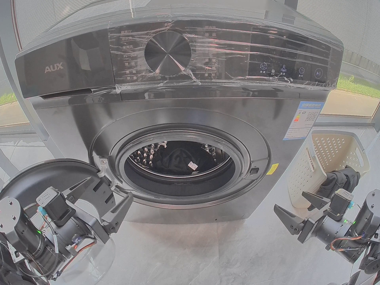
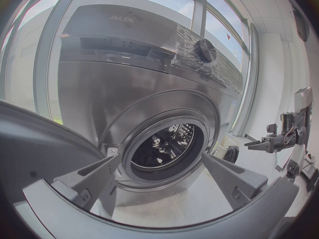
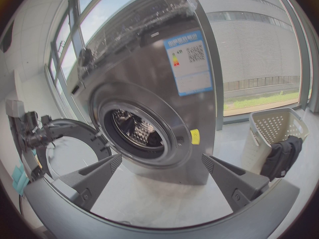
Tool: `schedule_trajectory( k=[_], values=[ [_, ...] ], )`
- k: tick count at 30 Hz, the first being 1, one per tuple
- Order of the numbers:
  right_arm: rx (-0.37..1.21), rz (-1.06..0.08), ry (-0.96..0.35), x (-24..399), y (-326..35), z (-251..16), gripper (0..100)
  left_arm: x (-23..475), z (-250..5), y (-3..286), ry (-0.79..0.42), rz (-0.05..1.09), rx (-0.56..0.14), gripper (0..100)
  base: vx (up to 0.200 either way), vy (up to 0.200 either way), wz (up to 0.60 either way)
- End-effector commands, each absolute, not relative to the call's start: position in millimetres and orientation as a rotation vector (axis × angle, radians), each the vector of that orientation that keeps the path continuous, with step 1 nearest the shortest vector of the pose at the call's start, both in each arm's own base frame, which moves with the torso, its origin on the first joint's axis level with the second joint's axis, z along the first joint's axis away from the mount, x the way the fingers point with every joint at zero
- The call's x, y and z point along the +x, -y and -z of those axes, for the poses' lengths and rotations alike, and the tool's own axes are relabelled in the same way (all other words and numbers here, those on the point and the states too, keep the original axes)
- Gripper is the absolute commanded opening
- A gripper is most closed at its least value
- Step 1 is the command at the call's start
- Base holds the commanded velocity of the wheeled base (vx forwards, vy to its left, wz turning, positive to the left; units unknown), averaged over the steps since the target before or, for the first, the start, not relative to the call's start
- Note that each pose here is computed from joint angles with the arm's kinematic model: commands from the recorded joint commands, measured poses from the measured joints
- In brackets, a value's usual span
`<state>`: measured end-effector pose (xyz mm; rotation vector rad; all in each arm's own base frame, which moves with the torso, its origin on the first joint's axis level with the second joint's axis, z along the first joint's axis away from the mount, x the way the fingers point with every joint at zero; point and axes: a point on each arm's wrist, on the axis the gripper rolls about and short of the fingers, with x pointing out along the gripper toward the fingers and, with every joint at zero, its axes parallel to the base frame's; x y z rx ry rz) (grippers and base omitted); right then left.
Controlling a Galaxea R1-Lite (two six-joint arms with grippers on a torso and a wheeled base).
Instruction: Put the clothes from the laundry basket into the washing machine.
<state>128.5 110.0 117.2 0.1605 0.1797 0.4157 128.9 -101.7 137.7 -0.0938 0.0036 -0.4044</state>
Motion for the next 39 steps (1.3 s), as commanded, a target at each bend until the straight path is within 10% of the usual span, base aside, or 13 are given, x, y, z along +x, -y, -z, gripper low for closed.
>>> schedule_trajectory(
  k=[1, 21, 28, 39],
  values=[
    [0.15, -0.38, -0.153, 116, -87, -127, 100, 113, -148, 78, 0.044, 0.346, -0.066, 100, -0.2, 0.0, 0.0],
    [0.255, -0.305, -0.103, 54, -29, -134, 100, 40, -139, 13, 0.049, 0.163, -0.044, 100, -0.17, 0.0, 0.0],
    [0.164, -0.051, 0.027, 28, -3, -129, 100, 16, -116, -2, -0.022, -0.006, -0.007, 100, 0.0, 0.0, 0.0],
    [0.055, -0.038, -0.009, -16, 3, -84, 100, -10, -95, -4, 0.014, -0.043, 0.04, 100, 0.0, 0.0, 0.0]
  ],
)
